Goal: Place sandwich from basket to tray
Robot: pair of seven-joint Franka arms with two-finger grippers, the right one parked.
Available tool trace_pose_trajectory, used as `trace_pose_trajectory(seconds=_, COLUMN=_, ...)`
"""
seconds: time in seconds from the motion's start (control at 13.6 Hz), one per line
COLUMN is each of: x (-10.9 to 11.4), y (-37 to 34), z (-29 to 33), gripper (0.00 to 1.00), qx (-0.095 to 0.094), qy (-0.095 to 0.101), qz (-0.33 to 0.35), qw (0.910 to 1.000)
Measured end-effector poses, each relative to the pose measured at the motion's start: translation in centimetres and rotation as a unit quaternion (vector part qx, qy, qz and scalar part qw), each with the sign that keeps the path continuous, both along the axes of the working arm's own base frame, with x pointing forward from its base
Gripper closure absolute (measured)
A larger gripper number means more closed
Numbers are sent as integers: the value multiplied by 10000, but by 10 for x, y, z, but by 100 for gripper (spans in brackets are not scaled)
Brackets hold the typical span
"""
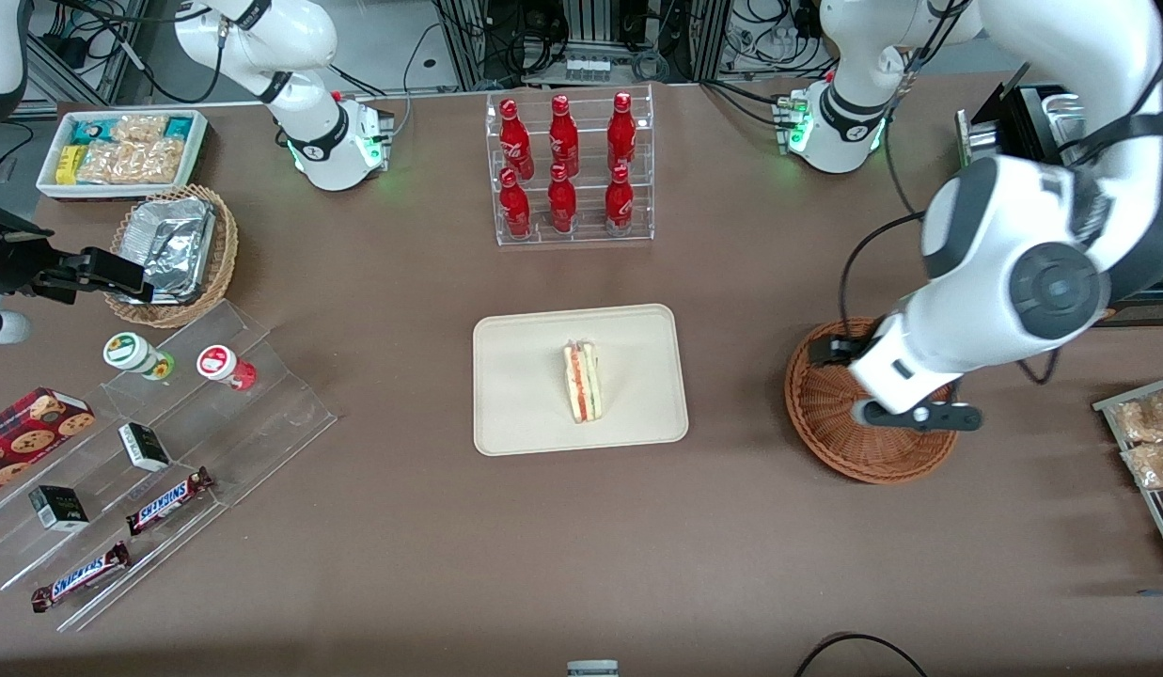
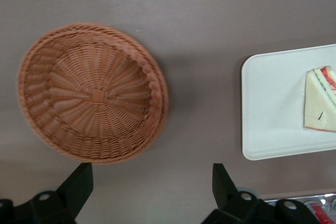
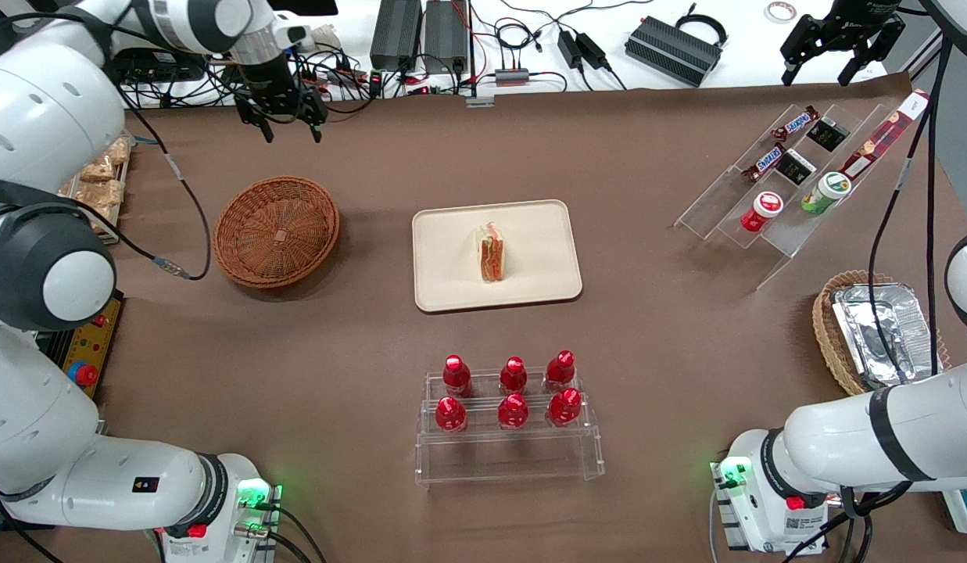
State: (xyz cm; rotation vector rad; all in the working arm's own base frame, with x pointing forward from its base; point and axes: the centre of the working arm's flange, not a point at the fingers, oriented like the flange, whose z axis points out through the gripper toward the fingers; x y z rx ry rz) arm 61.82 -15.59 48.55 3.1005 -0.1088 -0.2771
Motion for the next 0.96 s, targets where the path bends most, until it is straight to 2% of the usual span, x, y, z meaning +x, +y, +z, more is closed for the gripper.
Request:
trace_pose_trajectory(seconds=0.22, x=-16, y=23, z=21, gripper=0, qx=167, qy=-90, qz=56, qw=9998)
trace_pose_trajectory(seconds=0.66, x=-60, y=64, z=71, gripper=0, qx=339, qy=-245, qz=351, qw=9985)
trace_pose_trajectory(seconds=0.96, x=-67, y=90, z=89, gripper=0, qx=354, qy=-334, qz=550, qw=9973)
